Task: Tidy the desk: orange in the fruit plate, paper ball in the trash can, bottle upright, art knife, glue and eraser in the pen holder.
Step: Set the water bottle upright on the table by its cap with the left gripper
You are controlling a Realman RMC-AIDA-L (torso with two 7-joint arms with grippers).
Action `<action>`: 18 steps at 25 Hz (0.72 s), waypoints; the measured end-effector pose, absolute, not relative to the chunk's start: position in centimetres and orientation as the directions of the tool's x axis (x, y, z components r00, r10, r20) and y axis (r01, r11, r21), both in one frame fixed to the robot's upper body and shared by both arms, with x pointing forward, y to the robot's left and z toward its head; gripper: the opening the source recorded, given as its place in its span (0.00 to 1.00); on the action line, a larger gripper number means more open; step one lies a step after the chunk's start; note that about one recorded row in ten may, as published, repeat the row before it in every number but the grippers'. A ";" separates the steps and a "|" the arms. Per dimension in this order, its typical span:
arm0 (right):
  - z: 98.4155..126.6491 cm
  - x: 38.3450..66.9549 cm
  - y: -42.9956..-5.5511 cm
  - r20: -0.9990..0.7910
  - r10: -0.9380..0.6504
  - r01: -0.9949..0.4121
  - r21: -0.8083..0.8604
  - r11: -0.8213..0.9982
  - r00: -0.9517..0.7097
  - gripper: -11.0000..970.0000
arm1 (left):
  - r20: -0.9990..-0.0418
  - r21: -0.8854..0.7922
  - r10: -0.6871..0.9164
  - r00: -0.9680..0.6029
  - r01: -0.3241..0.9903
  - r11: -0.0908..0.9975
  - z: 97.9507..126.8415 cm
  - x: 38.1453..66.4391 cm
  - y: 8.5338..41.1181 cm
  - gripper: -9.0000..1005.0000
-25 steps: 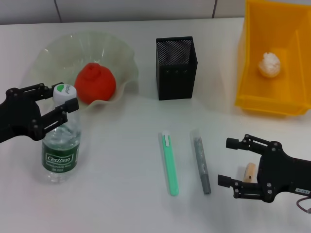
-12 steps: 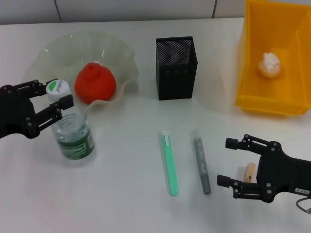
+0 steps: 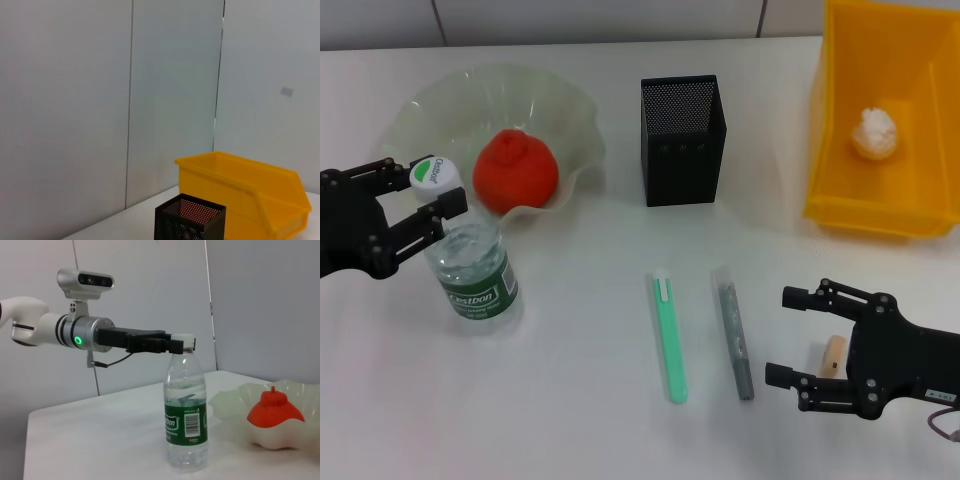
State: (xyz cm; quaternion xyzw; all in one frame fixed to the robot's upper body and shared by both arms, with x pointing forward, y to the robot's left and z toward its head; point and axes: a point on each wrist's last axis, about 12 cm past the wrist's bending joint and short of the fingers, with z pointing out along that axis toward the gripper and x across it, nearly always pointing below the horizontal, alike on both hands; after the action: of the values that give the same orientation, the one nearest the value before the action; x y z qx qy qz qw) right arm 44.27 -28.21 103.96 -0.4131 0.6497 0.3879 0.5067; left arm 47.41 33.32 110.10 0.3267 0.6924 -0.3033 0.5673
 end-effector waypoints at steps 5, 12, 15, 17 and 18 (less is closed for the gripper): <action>104.0 44.3 -28.2 -0.979 -0.144 -0.931 0.086 0.355 -0.145 0.87 | -0.985 -0.062 0.093 -0.147 0.793 0.606 110.0 47.7 33.2 0.46; 104.0 44.3 -28.1 -0.979 -0.144 -0.931 0.087 0.355 -0.146 0.87 | -0.985 -0.068 0.084 -0.150 0.792 0.607 109.9 47.9 33.1 0.47; 104.0 44.3 -28.1 -0.979 -0.144 -0.931 0.087 0.354 -0.147 0.87 | -0.986 -0.067 0.080 -0.144 0.793 0.605 110.0 47.9 33.1 0.47; 104.1 44.4 -28.1 -0.979 -0.144 -0.932 0.084 0.351 -0.143 0.87 | -0.990 -0.055 0.073 -0.125 0.792 0.608 110.1 47.8 33.2 0.55; 104.3 44.4 -28.1 -0.980 -0.141 -0.934 0.083 0.346 -0.139 0.87 | -0.991 -0.049 0.070 -0.115 0.792 0.608 110.2 47.8 33.2 0.62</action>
State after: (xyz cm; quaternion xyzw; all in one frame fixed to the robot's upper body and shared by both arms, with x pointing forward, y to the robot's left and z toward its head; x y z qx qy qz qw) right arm 44.41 -28.15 104.27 -0.4168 0.6454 0.3914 0.5065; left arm 47.77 33.22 110.21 0.3168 0.6798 -0.3088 0.5849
